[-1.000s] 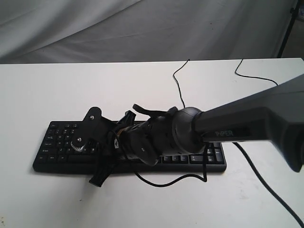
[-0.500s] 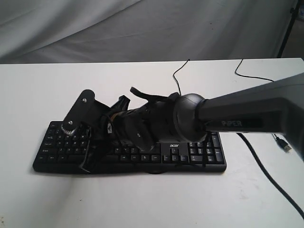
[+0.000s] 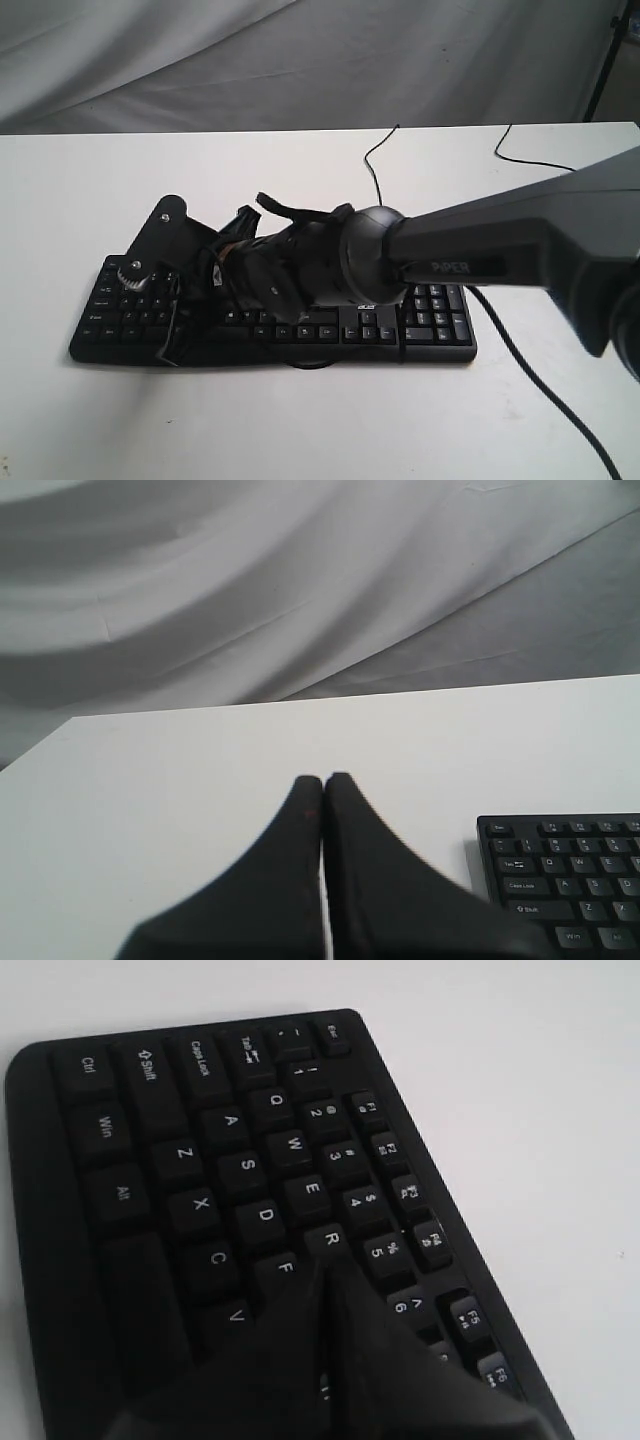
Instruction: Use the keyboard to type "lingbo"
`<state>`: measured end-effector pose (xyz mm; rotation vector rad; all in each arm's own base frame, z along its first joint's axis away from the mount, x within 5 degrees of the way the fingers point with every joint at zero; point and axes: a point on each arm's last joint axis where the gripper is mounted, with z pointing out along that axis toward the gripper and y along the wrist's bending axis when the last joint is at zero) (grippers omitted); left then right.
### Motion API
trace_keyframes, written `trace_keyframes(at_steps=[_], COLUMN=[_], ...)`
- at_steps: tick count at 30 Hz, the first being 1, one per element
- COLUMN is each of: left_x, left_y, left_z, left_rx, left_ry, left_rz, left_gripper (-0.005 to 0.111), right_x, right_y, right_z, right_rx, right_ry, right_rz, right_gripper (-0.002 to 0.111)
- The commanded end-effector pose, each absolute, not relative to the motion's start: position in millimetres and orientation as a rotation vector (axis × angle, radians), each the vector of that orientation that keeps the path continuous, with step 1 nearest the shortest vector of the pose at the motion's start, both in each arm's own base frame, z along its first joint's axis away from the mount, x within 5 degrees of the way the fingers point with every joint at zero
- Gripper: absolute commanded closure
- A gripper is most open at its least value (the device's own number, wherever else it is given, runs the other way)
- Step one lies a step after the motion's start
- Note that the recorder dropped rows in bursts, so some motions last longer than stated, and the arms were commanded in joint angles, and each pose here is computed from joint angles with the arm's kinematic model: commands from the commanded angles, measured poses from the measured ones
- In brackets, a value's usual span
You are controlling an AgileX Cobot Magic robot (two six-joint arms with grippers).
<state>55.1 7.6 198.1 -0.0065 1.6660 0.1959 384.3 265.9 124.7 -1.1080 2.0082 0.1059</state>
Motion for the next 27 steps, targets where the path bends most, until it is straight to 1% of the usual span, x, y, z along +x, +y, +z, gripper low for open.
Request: trace_keyframes(at_steps=[1,17,22,27], left_x=[56,56,56,56], left_y=[7,7,7,7], left_z=[197,197,197,197], left_rx=[-0.006,-0.006,-0.006,-0.006], left_ry=[1.67,1.67,1.67,1.67], left_rz=[0.19,0.19,0.19,0.19], left_gripper=[0.106,0.106,0.106,0.106], right_x=[386,387,386,386], right_y=[269,269,269,269], right_z=[121,119,104,103], right_rx=[-1.118,-1.111,-1.125,-1.125], right_ry=[1.978,1.972,2.004,2.008], right_rz=[0.097,0.098,0.097,0.098], right_gripper=[0.108,0.108,0.108,0.108])
